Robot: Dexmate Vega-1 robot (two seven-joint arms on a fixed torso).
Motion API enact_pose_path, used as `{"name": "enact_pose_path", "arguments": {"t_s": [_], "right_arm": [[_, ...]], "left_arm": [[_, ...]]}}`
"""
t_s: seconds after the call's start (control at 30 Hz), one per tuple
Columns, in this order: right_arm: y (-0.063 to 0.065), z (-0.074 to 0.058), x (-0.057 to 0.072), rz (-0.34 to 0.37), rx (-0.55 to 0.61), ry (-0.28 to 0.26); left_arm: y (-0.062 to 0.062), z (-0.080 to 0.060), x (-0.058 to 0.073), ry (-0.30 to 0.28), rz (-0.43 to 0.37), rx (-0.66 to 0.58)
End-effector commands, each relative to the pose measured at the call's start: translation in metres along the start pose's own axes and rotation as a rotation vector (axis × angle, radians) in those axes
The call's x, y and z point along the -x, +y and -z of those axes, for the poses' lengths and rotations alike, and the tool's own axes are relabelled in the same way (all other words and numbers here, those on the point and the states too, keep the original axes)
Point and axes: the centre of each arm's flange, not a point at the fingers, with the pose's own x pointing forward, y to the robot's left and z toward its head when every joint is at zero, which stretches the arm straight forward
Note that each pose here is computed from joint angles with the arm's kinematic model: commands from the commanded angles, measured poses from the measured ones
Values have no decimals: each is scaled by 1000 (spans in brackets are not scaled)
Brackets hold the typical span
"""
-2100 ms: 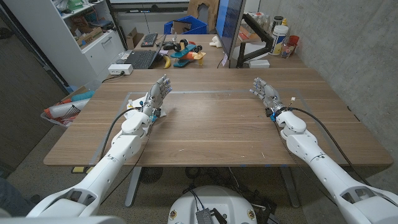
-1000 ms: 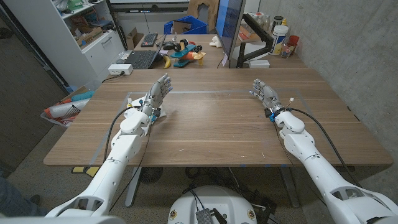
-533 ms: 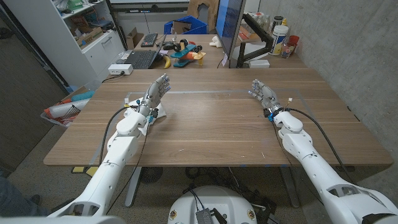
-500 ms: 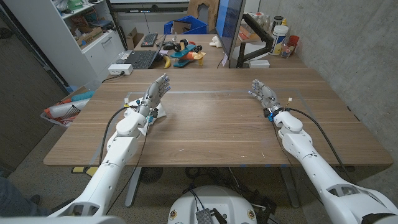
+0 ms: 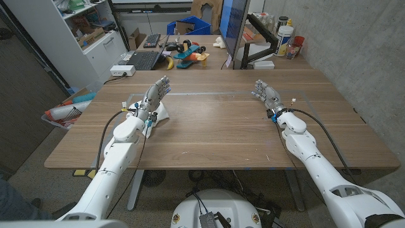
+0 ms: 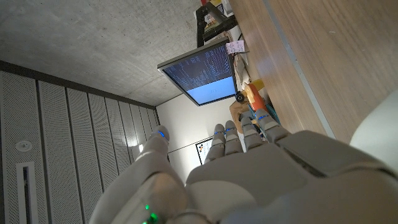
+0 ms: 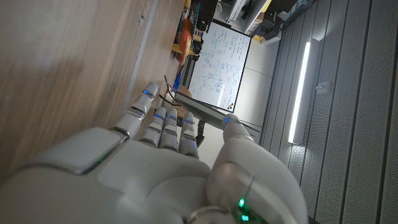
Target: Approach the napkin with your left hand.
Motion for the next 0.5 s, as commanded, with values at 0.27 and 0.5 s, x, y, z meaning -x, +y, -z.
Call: {"name": "enact_pose_path", "arguments": {"t_s": [0.27,0.5], "right_arm": [[3,7,-5,-1,2,22],[3,9,-5,-4,8,30]], "left_arm": [[13,-3,13,31,22,-68],[16,-10,16,37,20,-119]]}}
